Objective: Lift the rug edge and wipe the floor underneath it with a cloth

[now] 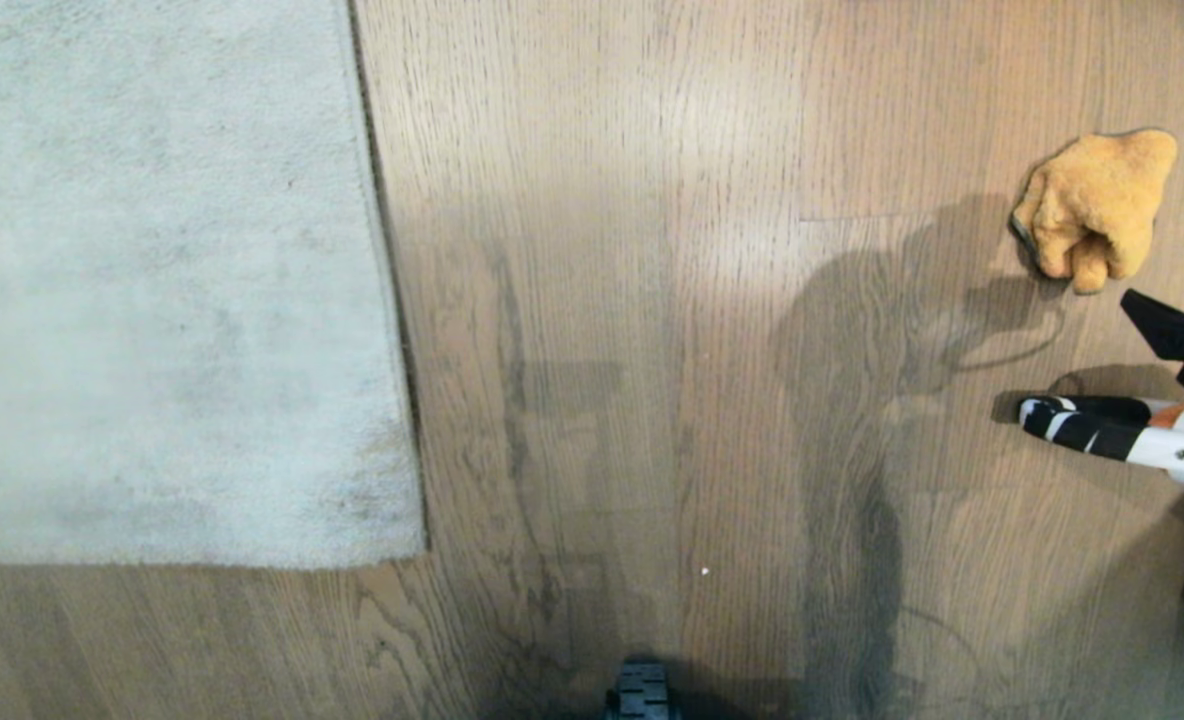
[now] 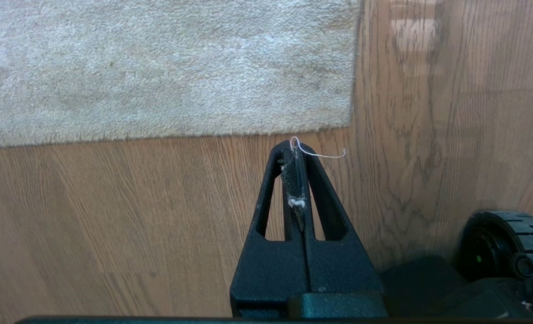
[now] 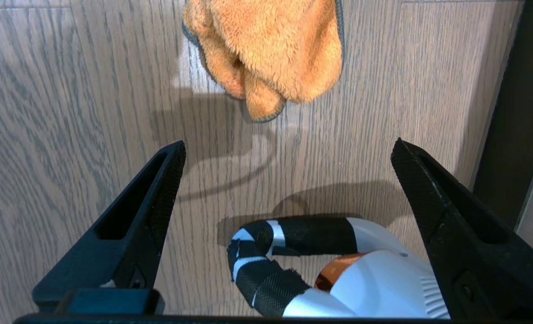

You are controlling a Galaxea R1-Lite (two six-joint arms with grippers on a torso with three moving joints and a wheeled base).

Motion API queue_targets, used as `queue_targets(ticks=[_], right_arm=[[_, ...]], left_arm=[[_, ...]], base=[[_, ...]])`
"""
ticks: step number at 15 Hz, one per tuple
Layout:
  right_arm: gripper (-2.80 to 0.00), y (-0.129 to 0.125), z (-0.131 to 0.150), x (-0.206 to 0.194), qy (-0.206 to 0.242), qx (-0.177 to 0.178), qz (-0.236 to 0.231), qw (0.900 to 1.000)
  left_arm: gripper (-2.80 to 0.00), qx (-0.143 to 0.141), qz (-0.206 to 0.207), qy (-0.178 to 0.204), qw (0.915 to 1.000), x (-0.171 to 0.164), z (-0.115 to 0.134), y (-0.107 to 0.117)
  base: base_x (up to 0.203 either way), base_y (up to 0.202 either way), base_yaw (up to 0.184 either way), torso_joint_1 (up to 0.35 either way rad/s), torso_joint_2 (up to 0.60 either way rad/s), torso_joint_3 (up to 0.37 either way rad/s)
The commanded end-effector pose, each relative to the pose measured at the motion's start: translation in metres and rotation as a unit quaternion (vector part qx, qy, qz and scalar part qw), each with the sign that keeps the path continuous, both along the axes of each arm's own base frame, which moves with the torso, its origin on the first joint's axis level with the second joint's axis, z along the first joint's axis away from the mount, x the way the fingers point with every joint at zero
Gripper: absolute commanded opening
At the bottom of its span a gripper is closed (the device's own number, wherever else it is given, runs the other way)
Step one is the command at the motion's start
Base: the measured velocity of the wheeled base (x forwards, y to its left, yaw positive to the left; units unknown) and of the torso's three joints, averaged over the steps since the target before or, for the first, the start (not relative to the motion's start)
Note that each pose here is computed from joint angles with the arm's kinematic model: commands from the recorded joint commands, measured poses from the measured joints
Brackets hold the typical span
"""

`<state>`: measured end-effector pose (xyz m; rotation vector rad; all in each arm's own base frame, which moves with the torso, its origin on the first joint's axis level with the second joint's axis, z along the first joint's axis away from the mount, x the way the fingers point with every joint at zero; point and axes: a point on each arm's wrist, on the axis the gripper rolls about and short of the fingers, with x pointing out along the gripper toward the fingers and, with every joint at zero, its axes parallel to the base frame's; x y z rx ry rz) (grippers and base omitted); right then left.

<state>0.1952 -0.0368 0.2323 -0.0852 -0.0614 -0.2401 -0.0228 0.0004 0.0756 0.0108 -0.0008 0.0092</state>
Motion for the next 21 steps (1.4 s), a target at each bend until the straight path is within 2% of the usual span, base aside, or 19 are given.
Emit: queue_targets(ticks=[1, 3, 8, 13, 17, 21], right_arm=[[0.00, 0.001, 0.000, -0.006, -0.005, -0.002, 0.000, 1.000], [-2.80, 0.002, -0.004, -0.010, 0.000, -0.004, 0.000, 1.000], [-2.80, 0.004, -0.005, -0.019, -0.003, -0.006, 0.000, 1.000], [-2.80, 0.008, -0.019, -0.040, 0.007, -0.013, 0.000, 1.000], [-2.80, 0.015, -0.031, -0.075, -0.004, -0.016, 0.004, 1.000], [-2.80, 0.026, -0.051, -0.119, -0.020, -0.016, 0.028, 0.999]], left_arm=[[-2.80, 0.000, 0.000, 0.000, 1.0000, 0.000, 0.000, 0.000], [-2.80, 0.000, 0.000, 0.000, 1.0000, 0.000, 0.000, 0.000], [-2.80, 0.000, 0.000, 0.000, 1.0000, 0.000, 0.000, 0.000], [-2.80, 0.000, 0.000, 0.000, 1.0000, 0.000, 0.000, 0.000], [-2.80, 0.000, 0.000, 0.000, 1.0000, 0.000, 0.000, 0.000], [-2.80, 0.000, 0.001, 0.000, 1.0000, 0.000, 0.000, 0.000]], base=[[0.000, 0.000, 0.000, 0.000, 0.00, 0.000], [0.000, 0.000, 0.000, 0.000, 0.00, 0.000], [0.000, 0.000, 0.000, 0.000, 0.00, 0.000], [0.000, 0.000, 0.000, 0.000, 0.00, 0.000], [0.000, 0.000, 0.000, 0.000, 0.00, 0.000], [0.000, 0.000, 0.000, 0.000, 0.00, 0.000]])
